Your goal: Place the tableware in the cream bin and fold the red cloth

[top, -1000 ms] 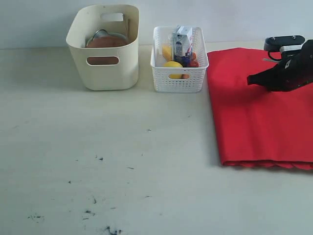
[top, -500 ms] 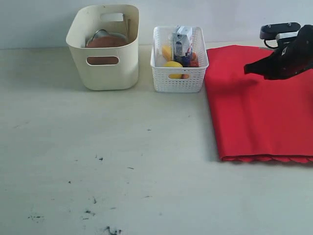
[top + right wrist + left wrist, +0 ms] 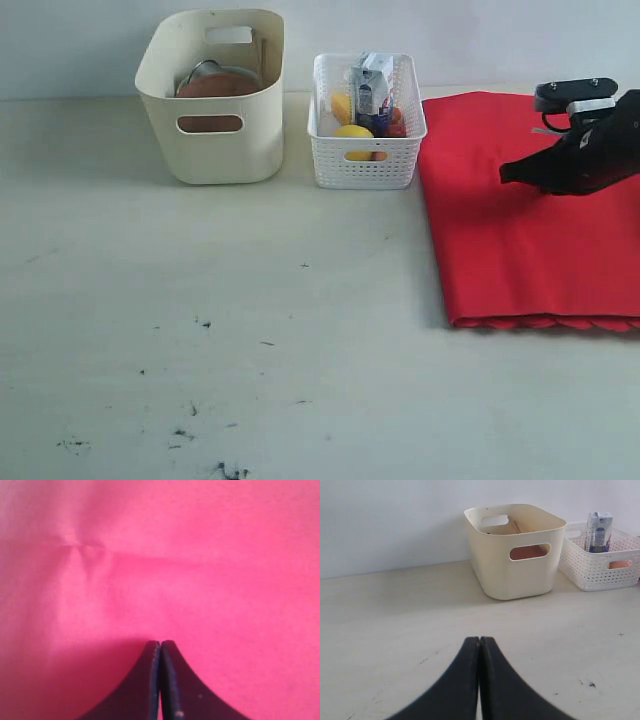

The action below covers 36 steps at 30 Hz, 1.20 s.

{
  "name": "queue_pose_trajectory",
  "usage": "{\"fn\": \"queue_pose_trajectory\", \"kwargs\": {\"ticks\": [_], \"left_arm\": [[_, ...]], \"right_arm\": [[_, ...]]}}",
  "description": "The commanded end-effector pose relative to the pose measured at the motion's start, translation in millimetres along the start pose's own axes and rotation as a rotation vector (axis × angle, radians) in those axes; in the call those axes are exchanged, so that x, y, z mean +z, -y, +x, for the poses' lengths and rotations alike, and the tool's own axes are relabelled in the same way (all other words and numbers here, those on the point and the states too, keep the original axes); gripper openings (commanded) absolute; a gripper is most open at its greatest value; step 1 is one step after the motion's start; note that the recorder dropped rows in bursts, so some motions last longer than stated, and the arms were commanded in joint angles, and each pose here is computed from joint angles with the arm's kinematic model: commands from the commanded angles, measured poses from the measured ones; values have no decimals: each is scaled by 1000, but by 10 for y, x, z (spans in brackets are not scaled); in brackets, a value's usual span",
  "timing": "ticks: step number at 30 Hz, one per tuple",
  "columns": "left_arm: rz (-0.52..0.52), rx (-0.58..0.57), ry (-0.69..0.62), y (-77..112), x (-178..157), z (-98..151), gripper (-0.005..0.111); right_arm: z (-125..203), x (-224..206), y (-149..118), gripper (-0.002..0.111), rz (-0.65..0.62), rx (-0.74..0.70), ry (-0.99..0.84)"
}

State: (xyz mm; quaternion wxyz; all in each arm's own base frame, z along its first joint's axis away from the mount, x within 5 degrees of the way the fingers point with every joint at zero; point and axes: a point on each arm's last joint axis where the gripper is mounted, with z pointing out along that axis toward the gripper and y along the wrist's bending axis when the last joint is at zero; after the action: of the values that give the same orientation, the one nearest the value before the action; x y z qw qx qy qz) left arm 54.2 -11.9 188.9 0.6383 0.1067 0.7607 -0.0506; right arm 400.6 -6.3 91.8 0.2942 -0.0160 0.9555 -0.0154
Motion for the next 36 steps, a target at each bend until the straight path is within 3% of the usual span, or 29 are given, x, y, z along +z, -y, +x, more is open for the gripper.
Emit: {"fn": "queue_pose_trajectory", "kwargs": {"ticks": [1, 6, 12, 18, 26, 36], "left_arm": [[-3, 3, 3, -2, -5, -2, 3], [-3, 3, 3, -2, -5, -2, 3], [-3, 3, 3, -2, -5, -2, 3], [-3, 3, 3, -2, -5, -2, 3], [-3, 3, 3, -2, -5, -2, 3], [-3, 3, 3, -2, -5, -2, 3]], "right_arm": [[-5, 176, -14, 0, -7, -9, 25], [-76, 402, -33, 0, -3, -47, -18], [-264, 581, -239, 0, -19, -156, -24], [-454, 508, -192, 0, -8, -112, 15], [-547, 67, 141, 0, 46, -28, -41], [-571, -813, 121, 0, 13, 59, 318]]}}
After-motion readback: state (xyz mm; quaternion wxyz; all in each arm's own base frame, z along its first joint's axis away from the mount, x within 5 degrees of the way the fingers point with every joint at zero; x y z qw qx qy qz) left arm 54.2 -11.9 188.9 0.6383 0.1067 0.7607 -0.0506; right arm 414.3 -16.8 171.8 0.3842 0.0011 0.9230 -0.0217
